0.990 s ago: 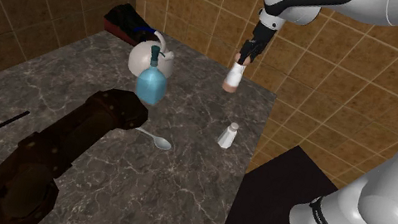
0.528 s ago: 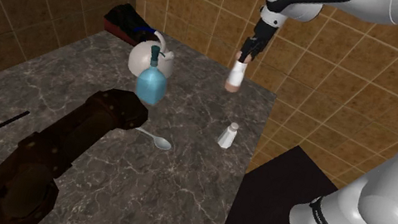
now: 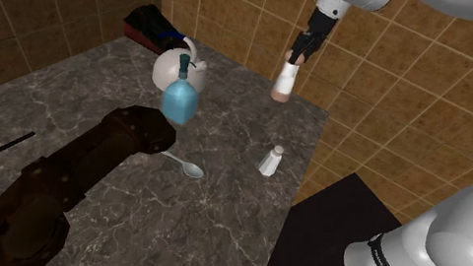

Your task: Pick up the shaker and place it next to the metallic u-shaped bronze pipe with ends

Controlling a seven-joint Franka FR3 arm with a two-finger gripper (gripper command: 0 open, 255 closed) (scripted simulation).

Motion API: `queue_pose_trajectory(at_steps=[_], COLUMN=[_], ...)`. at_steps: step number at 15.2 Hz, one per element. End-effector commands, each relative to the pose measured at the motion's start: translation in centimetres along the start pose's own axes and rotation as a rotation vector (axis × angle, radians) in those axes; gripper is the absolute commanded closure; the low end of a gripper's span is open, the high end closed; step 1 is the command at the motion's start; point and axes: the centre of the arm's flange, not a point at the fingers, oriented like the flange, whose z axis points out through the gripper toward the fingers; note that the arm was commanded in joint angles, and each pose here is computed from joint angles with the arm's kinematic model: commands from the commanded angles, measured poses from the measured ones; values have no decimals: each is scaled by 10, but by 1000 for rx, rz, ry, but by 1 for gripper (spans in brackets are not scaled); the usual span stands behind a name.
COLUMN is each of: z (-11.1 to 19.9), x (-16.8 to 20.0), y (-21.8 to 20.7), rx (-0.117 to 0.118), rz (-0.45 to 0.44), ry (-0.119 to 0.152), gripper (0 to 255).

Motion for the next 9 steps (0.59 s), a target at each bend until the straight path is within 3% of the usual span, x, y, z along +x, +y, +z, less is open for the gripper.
queue_pose_trajectory(at_steps=[1,9], z=[-11,-53], x=[0,1], y=[-2,-9], rx=[0,0], rz=[0,0], ry=[0,0], gripper=[255,255])
